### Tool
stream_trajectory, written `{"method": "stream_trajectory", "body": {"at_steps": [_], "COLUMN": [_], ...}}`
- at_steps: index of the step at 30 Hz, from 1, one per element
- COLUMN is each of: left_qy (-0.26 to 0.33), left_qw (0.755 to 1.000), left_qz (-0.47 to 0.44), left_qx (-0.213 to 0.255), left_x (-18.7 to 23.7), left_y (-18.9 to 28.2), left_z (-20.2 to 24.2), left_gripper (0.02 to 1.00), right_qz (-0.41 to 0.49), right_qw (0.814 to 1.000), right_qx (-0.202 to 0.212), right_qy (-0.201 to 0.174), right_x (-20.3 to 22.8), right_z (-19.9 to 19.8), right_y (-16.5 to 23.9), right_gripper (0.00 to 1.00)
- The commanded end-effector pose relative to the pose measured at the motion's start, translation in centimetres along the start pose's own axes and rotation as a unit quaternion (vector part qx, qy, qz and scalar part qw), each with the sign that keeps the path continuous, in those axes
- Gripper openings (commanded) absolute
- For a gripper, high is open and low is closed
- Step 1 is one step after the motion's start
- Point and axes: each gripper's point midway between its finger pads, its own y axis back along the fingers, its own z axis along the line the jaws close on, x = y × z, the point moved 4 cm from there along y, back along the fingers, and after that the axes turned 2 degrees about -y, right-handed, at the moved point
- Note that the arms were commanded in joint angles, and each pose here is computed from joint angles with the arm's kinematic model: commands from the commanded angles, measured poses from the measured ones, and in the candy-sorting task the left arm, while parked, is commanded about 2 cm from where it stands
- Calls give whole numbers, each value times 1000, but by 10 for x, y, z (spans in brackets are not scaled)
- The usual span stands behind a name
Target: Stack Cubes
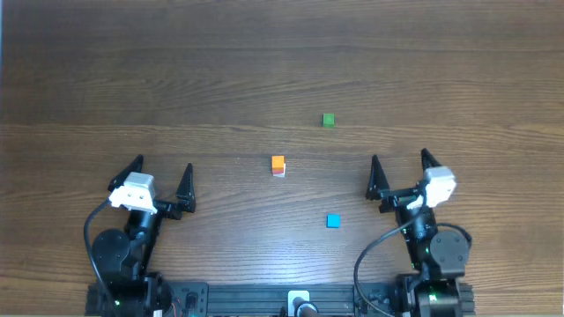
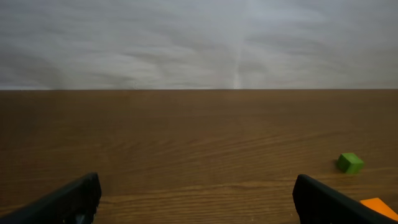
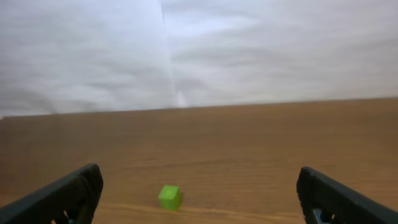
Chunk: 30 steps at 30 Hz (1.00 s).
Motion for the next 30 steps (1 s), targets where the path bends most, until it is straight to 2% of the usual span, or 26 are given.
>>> {"method": "stream_trajectory", "body": {"at_steps": [1, 5, 9, 12, 16, 20, 26, 30], "left_qy": [-9, -9, -9, -9, -9, -9, -9, -9], "left_qw": [1000, 1000, 1000, 1000, 1000, 1000, 1000, 1000], "left_qz": [-1, -1, -1, -1, -1, -1, -1, -1], "left_qx": [7, 7, 7, 7, 7, 7, 7, 7], "left_x": [1, 1, 1, 1, 1, 1, 1, 1], "left_y": [0, 0, 0, 0, 0, 0, 0, 0], "left_z": [-2, -2, -2, -2, -2, -2, -2, -2], "left_gripper": [998, 998, 998, 998, 1000, 998, 998, 1000], "right_qz": [32, 98, 196, 277, 389, 449, 486, 512], "right_qw": [998, 994, 979, 958, 917, 890, 872, 858], "right_qx": [-39, -44, -22, -2, 19, 25, 3, 16], "right_qy": [-20, -34, -54, -71, -91, -79, -48, -28], "right_x": [-30, -47, -52, -49, -37, -25, 2, 24], "right_z": [16, 20, 17, 13, 12, 22, 51, 60], "right_y": [-14, -38, -67, -88, -110, -130, -162, -176], "right_gripper": [993, 993, 993, 991, 991, 991, 991, 991]}}
